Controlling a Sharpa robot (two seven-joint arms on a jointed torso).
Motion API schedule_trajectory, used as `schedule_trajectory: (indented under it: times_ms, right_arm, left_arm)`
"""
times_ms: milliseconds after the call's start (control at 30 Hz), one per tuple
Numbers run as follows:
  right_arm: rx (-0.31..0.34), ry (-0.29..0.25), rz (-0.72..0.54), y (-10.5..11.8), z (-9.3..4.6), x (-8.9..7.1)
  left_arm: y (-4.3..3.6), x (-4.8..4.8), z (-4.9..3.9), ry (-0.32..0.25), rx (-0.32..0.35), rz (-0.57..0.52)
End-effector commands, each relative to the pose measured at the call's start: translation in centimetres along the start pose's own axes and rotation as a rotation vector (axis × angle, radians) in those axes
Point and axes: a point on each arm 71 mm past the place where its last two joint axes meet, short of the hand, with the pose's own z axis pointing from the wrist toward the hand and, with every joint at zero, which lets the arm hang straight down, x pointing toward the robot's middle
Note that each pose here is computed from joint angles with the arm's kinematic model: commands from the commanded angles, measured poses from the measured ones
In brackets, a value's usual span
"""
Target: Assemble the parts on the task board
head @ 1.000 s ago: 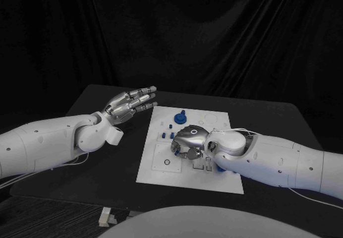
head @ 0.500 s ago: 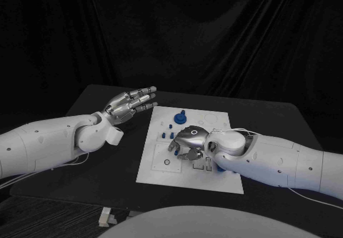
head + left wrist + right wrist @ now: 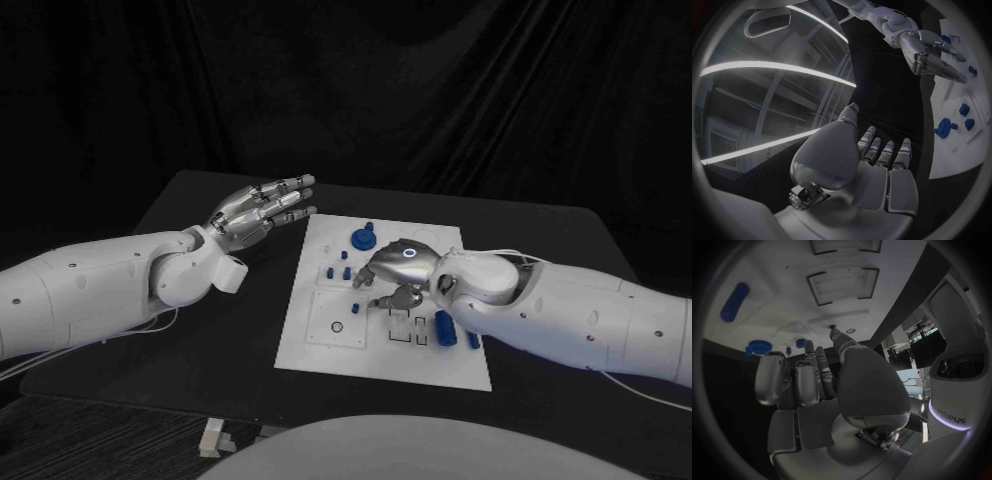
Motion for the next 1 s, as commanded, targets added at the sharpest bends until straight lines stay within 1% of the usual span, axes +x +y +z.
schedule_trajectory:
  times_ms: [33, 100, 233, 400, 500, 600, 700, 833, 1000]
  right_arm:
    - [0.087, -0.097, 0.041, -1.6, -0.8, -2.3]
    - [0.134, -0.103, 0.058, -3.0, -1.6, -3.6]
    - [0.204, -0.095, 0.068, -5.0, -3.1, -5.4]
    - [0.239, -0.112, 0.067, -6.7, -5.0, -6.1]
    - [0.273, -0.094, 0.071, -7.7, -6.3, -6.0]
    - [0.300, -0.066, 0.069, -8.3, -7.2, -5.5]
    - [0.316, -0.045, 0.070, -8.7, -7.7, -4.9]
    - [0.328, -0.020, 0.077, -9.0, -8.2, -3.8]
    - [0.322, 0.005, 0.086, -9.0, -8.0, -2.6]
  left_arm:
    - [-0.05, 0.07, -0.03, 0.003, 0.010, -0.013]
    - [-0.06, 0.04, -0.05, 0.002, 0.009, -0.012]
    - [-0.04, 0.06, -0.02, 0.003, 0.009, -0.012]
    - [-0.02, 0.17, 0.05, 0.005, 0.009, -0.013]
    - [0.00, 0.18, 0.07, 0.006, 0.009, -0.014]
    - [0.01, 0.19, 0.09, 0.006, 0.008, -0.014]
    - [0.03, 0.21, 0.12, 0.008, 0.008, -0.015]
    - [0.05, 0.24, 0.15, 0.009, 0.008, -0.016]
    - [0.05, 0.26, 0.13, 0.009, 0.008, -0.016]
